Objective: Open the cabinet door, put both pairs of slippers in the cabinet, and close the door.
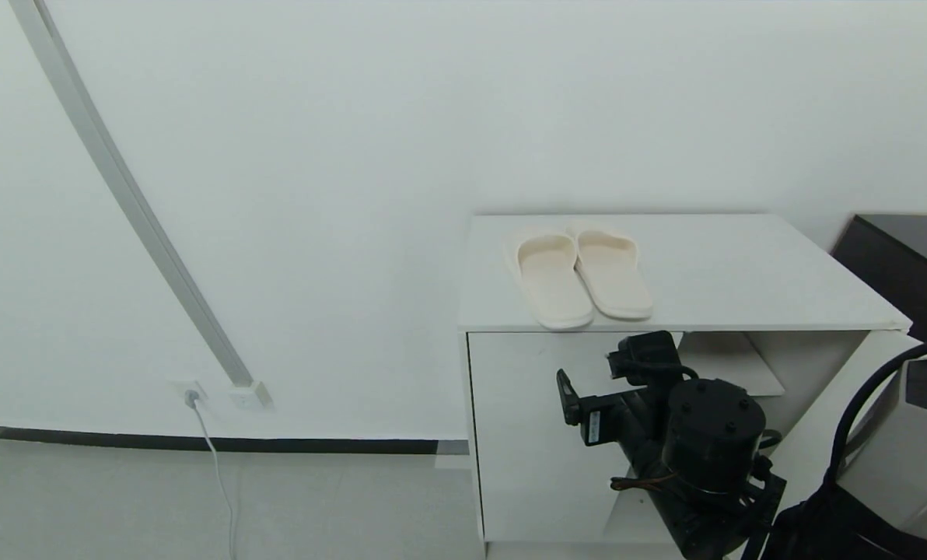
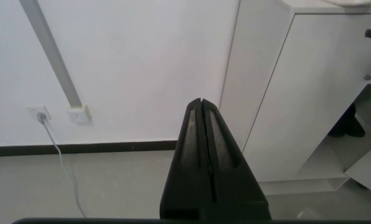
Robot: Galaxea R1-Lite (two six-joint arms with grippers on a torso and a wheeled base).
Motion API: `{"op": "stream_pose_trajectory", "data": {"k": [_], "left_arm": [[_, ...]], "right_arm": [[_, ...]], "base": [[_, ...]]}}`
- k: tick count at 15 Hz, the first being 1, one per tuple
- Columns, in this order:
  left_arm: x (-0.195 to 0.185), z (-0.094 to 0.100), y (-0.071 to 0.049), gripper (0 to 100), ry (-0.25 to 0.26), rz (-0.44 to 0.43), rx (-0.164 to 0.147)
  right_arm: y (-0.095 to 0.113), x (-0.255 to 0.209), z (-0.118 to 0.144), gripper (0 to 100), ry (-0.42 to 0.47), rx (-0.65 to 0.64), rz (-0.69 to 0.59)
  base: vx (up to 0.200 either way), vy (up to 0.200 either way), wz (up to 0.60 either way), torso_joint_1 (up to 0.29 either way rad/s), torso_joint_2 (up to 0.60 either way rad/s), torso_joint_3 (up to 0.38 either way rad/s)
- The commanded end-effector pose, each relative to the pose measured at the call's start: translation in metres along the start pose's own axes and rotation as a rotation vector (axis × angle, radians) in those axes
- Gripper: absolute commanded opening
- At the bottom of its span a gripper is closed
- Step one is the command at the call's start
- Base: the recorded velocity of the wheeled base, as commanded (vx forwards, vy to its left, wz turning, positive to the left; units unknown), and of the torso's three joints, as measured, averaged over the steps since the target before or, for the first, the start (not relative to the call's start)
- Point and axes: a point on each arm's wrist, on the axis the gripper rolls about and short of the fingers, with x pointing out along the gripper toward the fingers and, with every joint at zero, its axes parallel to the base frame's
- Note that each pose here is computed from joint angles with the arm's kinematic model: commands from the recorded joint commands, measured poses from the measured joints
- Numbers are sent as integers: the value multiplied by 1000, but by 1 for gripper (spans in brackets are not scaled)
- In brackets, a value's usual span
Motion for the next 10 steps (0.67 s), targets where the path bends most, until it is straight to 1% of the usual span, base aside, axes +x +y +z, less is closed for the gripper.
{"op": "stream_pose_trajectory", "data": {"k": [1,5,10], "left_arm": [[0,0,0,0,1,1,0],[0,0,0,0,1,1,0],[0,0,0,0,1,1,0]], "right_arm": [[0,0,1,100,-3,2,0],[0,0,2,100,-6,4,0],[-1,0,2,100,-11,8,-1]], "base": [[0,0,0,251,-574,-315],[0,0,0,255,-585,-327],[0,0,0,194,-403,-224]]}}
